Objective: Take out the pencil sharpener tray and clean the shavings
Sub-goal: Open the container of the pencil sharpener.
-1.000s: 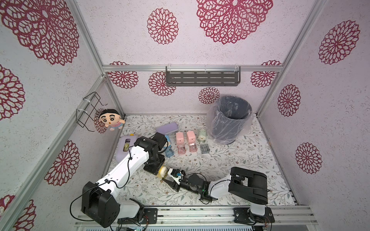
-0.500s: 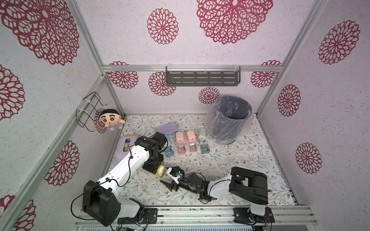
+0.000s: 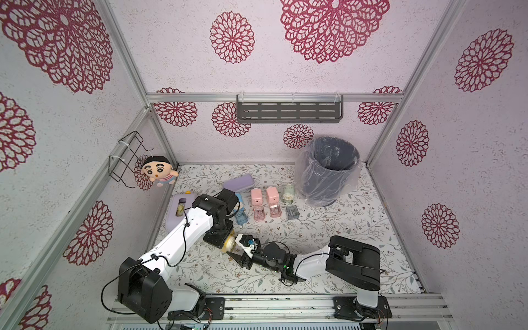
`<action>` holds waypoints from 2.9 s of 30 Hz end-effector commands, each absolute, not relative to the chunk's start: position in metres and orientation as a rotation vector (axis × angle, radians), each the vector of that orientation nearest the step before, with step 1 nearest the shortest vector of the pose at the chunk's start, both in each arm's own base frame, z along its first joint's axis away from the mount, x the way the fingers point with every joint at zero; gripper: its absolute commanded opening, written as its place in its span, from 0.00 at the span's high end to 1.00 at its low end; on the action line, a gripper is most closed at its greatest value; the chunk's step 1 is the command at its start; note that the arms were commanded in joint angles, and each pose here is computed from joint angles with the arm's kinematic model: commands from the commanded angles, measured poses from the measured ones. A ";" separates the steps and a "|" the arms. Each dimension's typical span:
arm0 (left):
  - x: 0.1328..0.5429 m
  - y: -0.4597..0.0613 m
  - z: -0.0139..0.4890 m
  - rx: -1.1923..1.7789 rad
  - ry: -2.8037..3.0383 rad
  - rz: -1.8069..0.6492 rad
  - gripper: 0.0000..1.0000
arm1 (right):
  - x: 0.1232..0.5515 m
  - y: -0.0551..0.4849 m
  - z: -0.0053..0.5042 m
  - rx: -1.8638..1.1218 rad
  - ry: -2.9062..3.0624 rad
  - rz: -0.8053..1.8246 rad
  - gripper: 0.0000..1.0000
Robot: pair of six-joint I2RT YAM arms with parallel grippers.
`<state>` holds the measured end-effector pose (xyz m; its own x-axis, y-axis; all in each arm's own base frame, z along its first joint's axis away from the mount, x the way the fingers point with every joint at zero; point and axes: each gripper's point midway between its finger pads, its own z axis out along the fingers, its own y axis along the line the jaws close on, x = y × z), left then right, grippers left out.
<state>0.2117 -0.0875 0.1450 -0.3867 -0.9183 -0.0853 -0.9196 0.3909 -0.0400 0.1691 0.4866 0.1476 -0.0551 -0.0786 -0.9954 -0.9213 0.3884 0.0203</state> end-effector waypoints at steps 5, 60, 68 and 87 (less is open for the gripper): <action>0.216 -0.089 0.150 -1.668 2.527 -0.004 0.71 | 0.171 0.494 0.155 -0.939 1.458 0.935 0.35; 0.222 -0.095 0.144 -1.593 2.567 0.031 0.74 | 0.163 0.464 0.161 -0.919 1.421 0.942 0.46; 0.222 -0.095 0.144 -1.595 2.566 0.030 0.74 | 0.163 0.463 0.161 -0.919 1.423 0.939 0.41; 0.221 -0.095 0.144 -1.593 2.568 0.033 0.74 | 0.171 0.483 0.157 -0.937 1.440 0.944 0.40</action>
